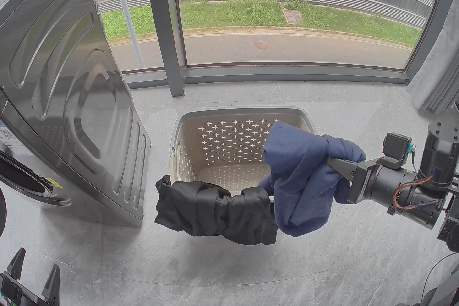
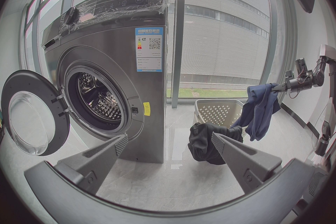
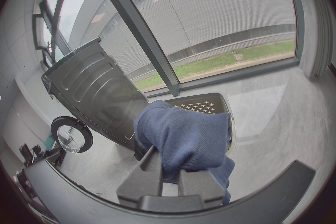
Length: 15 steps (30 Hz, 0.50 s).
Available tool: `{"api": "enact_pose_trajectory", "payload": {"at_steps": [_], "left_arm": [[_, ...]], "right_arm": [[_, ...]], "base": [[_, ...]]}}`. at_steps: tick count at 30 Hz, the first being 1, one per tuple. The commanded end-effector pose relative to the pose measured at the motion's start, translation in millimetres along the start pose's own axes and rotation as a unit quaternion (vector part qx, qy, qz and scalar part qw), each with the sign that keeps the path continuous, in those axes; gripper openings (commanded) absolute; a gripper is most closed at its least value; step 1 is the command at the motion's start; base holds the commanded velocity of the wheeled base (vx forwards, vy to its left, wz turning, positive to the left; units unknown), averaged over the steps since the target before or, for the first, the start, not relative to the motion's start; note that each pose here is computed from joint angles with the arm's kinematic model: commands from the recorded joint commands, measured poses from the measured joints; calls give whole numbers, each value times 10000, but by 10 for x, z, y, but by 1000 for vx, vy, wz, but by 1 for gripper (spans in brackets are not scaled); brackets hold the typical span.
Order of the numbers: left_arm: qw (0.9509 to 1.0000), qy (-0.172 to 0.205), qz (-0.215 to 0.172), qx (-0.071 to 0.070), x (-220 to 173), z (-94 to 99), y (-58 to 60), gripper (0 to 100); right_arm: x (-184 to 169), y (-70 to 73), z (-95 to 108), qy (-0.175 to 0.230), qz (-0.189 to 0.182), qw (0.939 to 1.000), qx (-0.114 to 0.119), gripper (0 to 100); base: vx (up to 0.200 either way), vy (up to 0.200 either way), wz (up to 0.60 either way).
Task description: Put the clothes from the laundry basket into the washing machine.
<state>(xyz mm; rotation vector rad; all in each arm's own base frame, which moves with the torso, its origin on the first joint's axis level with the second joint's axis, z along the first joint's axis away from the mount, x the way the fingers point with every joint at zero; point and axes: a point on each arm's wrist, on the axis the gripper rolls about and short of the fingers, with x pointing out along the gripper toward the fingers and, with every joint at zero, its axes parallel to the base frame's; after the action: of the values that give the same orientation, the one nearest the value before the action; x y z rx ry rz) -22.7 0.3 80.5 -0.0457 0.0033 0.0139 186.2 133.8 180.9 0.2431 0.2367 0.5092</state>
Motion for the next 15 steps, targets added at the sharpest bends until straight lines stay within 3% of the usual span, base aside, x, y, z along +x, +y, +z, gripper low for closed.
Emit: {"api": "enact_pose_trajectory", "payload": {"at_steps": [1,4,15], "left_arm": [[10000,5,0,-1,1,-43,2,100],[10000,5,0,-1,1,-43,2,100],[10000,5,0,-1,1,-43,2,100]], "right_arm": [[-99,5,43,-206,22,9995,-250,0],[-94,-6,52,-230,-14,9990,-390,0],[-109,-12,23,-178,3,9990,-403,0]], "base": [[0,0,0],[-133,0,0],[-200,0,0]]}}
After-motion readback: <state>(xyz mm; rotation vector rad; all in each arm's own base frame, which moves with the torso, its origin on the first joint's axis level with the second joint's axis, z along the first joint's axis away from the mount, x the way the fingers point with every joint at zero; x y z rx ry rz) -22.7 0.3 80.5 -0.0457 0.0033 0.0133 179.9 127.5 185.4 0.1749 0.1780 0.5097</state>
